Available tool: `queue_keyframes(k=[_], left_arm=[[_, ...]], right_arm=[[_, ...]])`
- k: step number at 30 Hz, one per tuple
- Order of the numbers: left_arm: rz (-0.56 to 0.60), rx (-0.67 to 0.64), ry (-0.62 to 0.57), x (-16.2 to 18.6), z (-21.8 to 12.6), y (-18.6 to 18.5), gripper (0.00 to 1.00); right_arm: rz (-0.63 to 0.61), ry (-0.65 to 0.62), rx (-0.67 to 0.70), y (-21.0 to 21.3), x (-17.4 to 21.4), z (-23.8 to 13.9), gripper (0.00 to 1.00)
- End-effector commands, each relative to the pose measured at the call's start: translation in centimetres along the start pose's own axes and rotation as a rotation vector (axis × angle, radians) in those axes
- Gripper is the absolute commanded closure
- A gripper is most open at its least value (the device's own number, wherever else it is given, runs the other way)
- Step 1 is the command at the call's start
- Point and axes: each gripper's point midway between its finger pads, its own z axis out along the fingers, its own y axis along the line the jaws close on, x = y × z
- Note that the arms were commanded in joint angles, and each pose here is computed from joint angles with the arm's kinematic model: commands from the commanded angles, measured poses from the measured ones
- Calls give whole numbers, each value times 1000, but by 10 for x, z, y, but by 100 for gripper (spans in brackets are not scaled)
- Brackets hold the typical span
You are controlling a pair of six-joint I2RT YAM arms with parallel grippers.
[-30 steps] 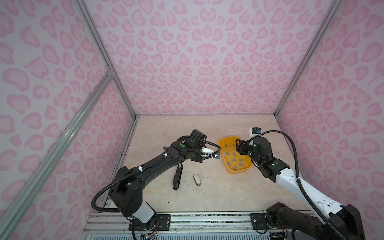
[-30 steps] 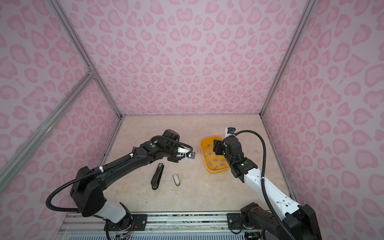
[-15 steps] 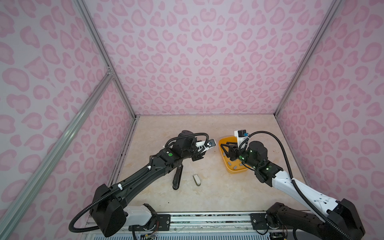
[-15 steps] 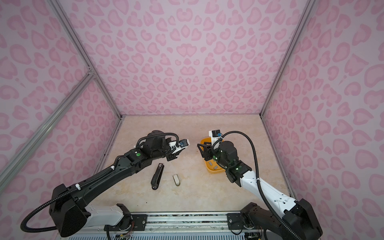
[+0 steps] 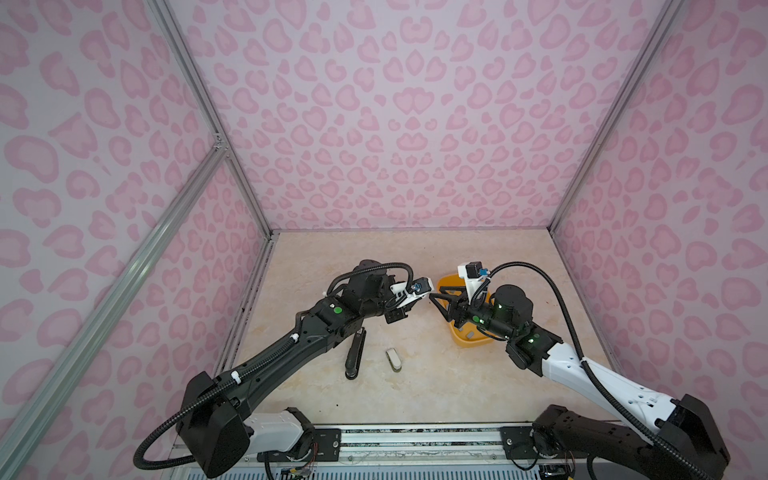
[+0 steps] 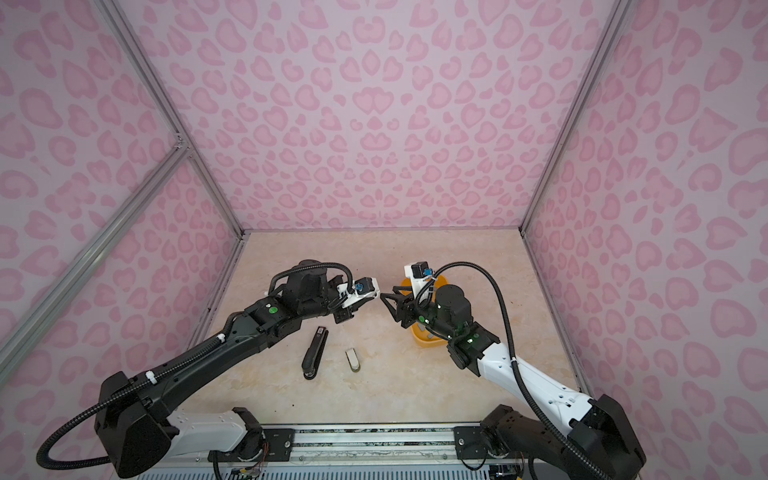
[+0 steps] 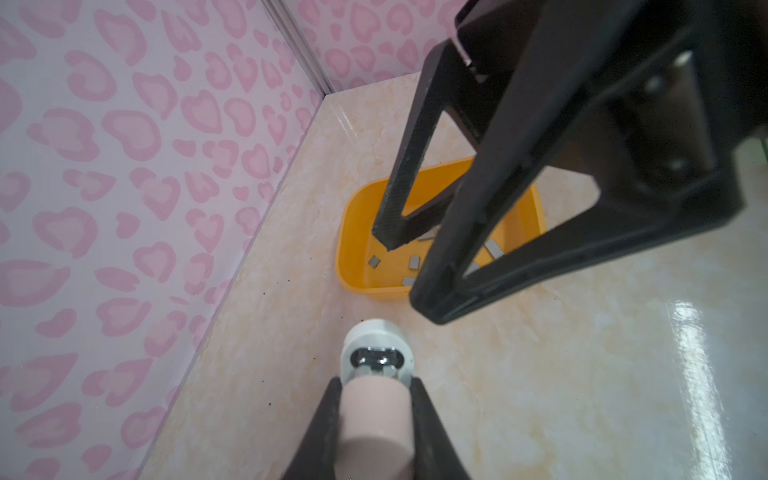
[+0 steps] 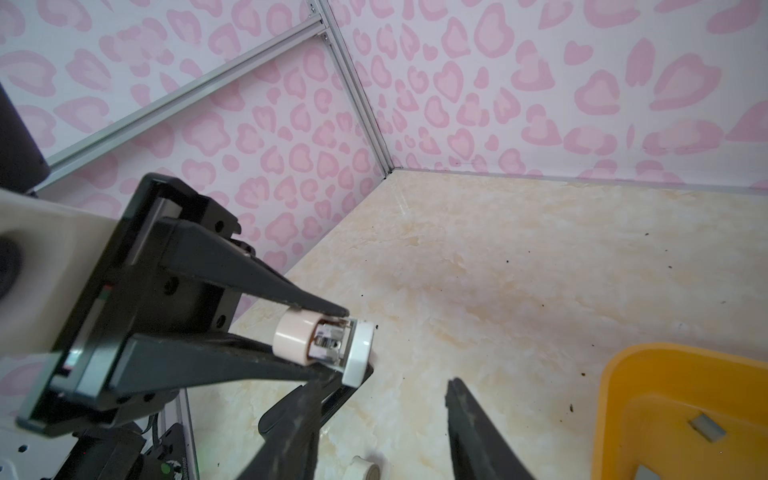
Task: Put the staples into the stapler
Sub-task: 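Lift the pink stapler toward the right gripper while the right gripper approaches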
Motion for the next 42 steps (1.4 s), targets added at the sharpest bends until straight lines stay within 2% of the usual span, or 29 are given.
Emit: queue_keyframes(k=[1, 4, 15, 23, 28, 31, 33, 35, 38, 40, 42], left_arm=[[59, 65, -67, -14, -4, -15, 97], [79, 76, -87, -18, -7, -19, 97], [63, -10, -126, -30, -28, -1, 97], [61, 17, -201, -42, -43, -3, 96], [67, 33, -213, -42, -45, -4, 96], [69, 33, -203, -37, -44, -3, 96], [73, 43, -201, -35, -44, -3, 96], [84, 61, -203, -34, -45, -6, 96], [112, 102, -212, -33, -46, -14, 97], [134, 144, -218, -32, -47, -23, 96], [147, 192, -230, -31, -47, -32, 96]], right_arm=[[-5, -6, -8, 2, -3, 3, 51], [-4, 3, -3, 1, -1, 5, 51], [4, 35, 34, -8, 12, 16, 57], [-5, 61, 49, -12, 17, 23, 60], [-40, 26, 94, -16, 9, 13, 58], [-88, -21, 142, -20, 0, 0, 57], [-169, -73, 129, -14, -6, -9, 55], [-248, -130, 134, -11, -8, -19, 46], [-353, -213, 36, 10, -6, -37, 38], [-394, -270, -4, 21, -7, -49, 36], [-417, -308, -20, 27, -10, -58, 40]])
